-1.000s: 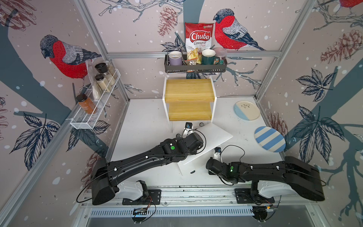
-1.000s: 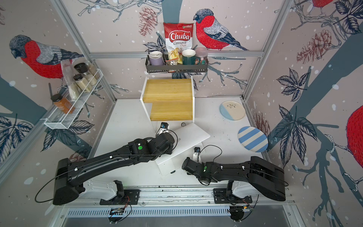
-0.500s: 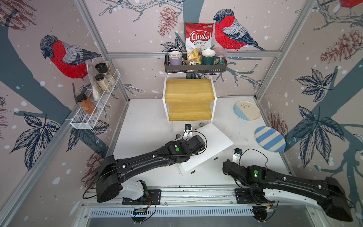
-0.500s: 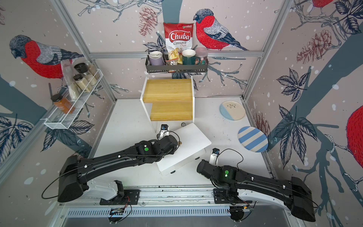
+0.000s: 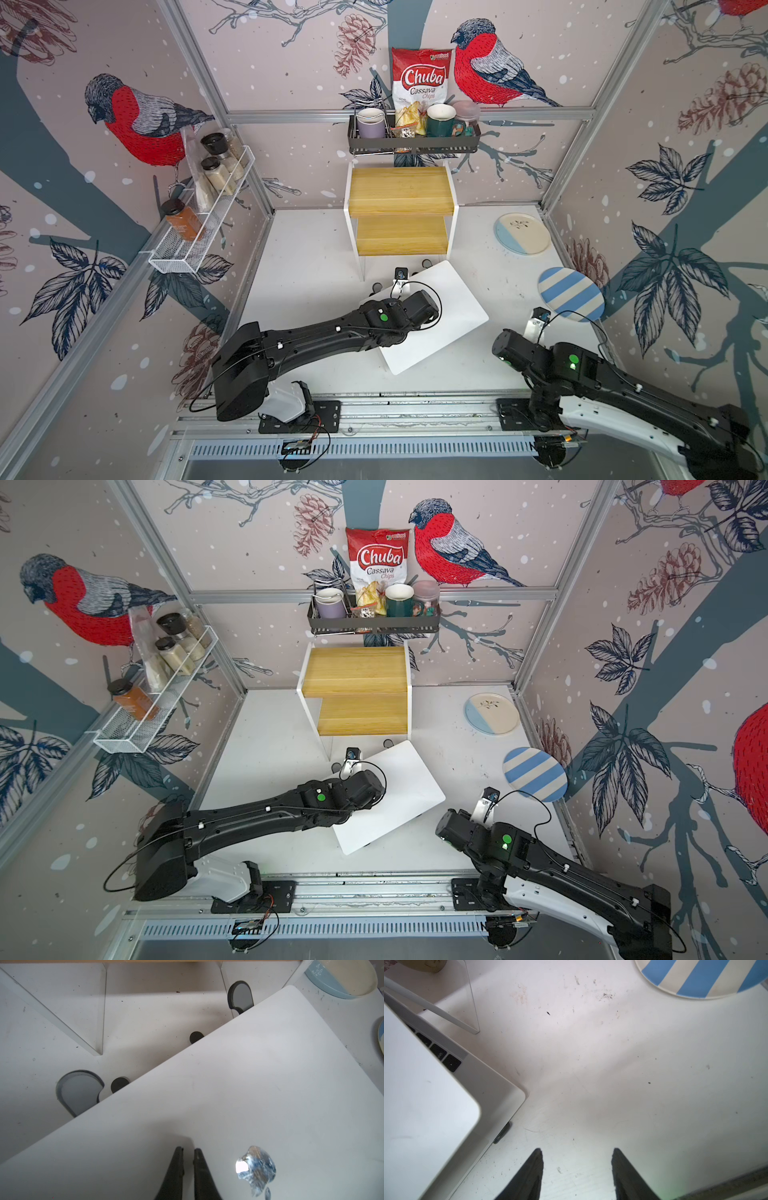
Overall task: Close the laptop lid and set it aside
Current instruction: Close the lid of the laptop.
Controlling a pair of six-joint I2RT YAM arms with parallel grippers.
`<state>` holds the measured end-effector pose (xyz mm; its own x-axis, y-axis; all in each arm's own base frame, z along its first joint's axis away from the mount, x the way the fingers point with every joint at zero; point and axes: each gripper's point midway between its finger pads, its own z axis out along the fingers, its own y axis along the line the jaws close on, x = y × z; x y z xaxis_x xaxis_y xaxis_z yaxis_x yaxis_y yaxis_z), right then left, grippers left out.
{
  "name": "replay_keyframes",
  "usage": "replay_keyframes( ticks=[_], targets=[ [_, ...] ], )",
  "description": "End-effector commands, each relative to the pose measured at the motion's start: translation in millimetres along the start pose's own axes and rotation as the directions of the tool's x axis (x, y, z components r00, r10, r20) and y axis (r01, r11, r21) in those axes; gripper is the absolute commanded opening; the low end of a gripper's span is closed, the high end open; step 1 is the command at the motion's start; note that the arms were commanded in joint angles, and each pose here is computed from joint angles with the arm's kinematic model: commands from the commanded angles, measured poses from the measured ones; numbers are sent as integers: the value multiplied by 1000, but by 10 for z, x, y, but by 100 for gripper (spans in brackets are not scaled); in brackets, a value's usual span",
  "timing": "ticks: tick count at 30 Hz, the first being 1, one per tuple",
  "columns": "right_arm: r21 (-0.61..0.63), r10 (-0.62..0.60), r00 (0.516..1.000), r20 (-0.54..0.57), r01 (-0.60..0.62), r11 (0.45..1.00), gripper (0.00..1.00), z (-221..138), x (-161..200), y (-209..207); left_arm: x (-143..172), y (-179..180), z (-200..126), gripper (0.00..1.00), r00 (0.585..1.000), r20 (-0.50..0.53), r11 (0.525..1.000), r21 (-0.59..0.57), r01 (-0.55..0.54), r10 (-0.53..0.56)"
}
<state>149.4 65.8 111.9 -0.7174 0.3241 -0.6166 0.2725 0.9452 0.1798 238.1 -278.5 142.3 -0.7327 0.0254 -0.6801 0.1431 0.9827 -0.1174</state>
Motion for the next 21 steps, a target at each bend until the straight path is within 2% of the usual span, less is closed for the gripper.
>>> replay_keyframes(
  ticks=[1, 4, 7, 17, 21],
  targets=[
    [-34, -110, 994, 14, 111, 993, 58, -34, -108, 159, 179, 80, 56, 14, 998, -48, 999, -23, -31, 30],
    [-45, -154, 988, 22, 155, 987, 63, -35, -216, 299, 216, 88, 86, 13, 998, -50, 999, -21, -28, 27],
    [-134, -174, 985, 0, 172, 976, 67, 34, -279, 550, 250, 55, 99, 14, 998, -55, 999, 11, -39, 40],
    [-376, -95, 991, -99, 51, 925, 72, 446, -664, 995, 223, 93, 54, 19, 1000, -10, 999, 47, -20, 21],
    [-367, -170, 980, -108, 119, 922, 74, 559, -735, 1052, 230, 34, 97, 21, 999, -13, 997, 65, -32, 33]
  ],
)
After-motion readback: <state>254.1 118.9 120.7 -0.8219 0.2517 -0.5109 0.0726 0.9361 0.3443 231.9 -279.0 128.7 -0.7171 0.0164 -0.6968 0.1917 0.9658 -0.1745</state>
